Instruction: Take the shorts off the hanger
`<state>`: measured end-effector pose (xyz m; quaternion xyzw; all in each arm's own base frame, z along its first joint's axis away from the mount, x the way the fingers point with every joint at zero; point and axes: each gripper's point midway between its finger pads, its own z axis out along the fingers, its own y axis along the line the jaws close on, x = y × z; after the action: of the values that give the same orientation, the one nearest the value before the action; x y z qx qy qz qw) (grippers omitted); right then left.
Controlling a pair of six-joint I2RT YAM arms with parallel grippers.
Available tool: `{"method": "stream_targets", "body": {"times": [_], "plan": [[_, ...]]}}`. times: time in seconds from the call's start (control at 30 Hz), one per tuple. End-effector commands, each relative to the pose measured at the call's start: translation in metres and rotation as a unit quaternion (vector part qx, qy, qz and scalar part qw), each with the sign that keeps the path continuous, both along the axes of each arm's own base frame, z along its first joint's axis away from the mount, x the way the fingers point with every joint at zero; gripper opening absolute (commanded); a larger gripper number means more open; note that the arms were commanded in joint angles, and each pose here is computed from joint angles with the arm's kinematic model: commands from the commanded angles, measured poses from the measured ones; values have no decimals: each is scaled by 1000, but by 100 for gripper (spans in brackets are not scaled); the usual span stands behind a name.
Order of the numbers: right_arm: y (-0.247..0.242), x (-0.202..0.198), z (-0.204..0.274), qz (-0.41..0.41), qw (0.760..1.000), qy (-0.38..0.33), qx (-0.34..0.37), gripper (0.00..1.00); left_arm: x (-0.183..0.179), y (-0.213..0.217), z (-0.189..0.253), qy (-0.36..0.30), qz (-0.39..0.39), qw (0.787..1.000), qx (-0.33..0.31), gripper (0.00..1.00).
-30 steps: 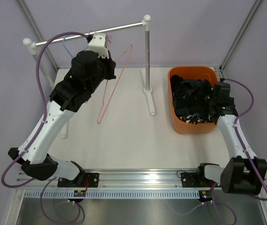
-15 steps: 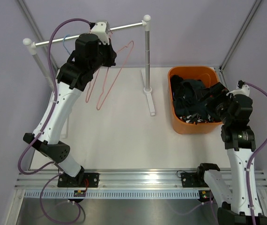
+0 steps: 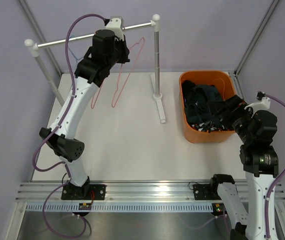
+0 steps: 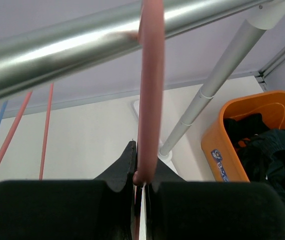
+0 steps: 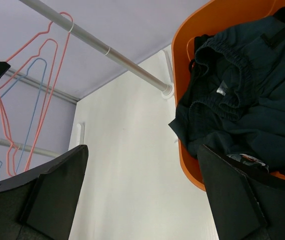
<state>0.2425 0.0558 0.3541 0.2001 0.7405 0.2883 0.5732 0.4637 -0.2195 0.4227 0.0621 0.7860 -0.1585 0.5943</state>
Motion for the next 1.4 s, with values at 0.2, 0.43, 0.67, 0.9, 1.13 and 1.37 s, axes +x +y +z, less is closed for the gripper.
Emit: {"method": "stream_targets", "body": {"times": [0.2, 0.43, 0.67, 0.9, 1.13, 1.37], "plan": [[8, -11, 8, 28, 999, -13, -13, 99, 21, 13, 42, -73, 32, 996, -31, 0], [8, -14, 6, 29, 999, -11, -15, 99, 17, 9, 50, -87, 19, 995, -44, 0], [10, -13, 5, 36, 999, -7, -15, 99, 26, 15, 55, -90, 44, 994, -46, 0], [9, -14, 2, 34, 999, -3, -21, 99, 41, 7, 44, -82, 45, 994, -51, 0], [10, -14, 0, 37, 999, -1, -20, 100, 55, 0, 16, -58, 43, 997, -40, 0], [10, -15, -6, 38, 999, 4, -20, 100, 48, 1, 9, -52, 39, 997, -39, 6]]}}
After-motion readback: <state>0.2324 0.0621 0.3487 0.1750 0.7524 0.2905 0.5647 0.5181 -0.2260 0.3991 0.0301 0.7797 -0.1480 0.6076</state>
